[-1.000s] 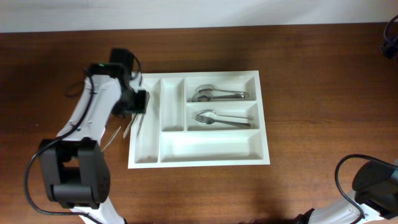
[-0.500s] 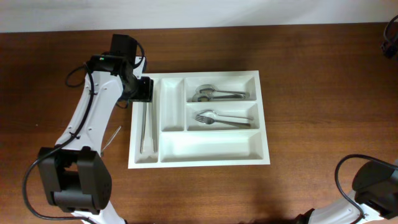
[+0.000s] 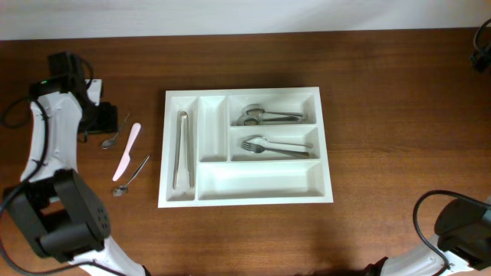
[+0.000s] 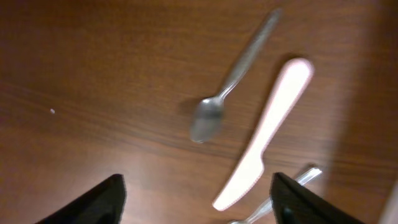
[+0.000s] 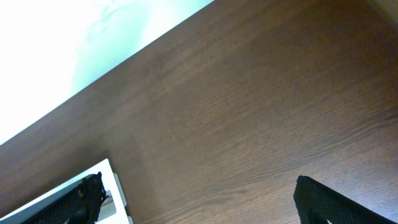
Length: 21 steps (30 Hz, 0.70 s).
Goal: Pack container
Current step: 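Move the left gripper back to the small spoon and lower onto it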
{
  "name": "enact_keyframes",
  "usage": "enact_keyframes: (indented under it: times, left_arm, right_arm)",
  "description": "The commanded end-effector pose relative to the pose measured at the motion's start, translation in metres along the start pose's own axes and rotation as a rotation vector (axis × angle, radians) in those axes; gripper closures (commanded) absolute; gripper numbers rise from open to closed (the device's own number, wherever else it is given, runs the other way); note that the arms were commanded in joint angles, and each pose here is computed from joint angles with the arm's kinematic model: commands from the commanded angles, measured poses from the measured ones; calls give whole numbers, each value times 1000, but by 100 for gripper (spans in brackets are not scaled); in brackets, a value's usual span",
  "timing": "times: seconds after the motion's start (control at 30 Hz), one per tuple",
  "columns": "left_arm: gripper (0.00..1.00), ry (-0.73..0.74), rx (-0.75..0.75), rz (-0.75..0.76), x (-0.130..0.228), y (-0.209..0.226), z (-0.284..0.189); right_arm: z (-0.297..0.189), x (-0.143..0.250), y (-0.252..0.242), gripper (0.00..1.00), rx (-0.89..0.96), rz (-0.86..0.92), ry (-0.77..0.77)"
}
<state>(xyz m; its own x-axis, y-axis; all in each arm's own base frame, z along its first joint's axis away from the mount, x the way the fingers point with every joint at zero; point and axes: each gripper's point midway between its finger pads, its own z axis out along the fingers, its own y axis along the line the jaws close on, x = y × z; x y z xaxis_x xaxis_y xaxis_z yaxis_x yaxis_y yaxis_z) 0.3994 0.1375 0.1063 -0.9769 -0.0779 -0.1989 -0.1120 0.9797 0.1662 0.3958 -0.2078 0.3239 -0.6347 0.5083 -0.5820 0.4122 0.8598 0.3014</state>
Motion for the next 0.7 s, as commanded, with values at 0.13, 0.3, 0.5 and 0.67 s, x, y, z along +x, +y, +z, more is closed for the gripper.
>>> enact_keyframes:
  times: [0.13, 0.3, 0.5, 0.67]
  left_arm:
    - [42, 87, 111, 277, 10, -9, 68]
    - [50, 123, 129, 329, 15, -14, 93]
    - [56, 148, 132, 328, 21, -14, 100]
    - [63, 184, 65, 337, 25, -2, 101]
  right_arm:
    - [2, 1, 0, 1, -11, 11, 6]
    - [2, 1, 0, 1, -11, 11, 6]
    - [2, 1, 0, 1, -11, 11, 5]
    - [2, 1, 0, 1, -11, 11, 6]
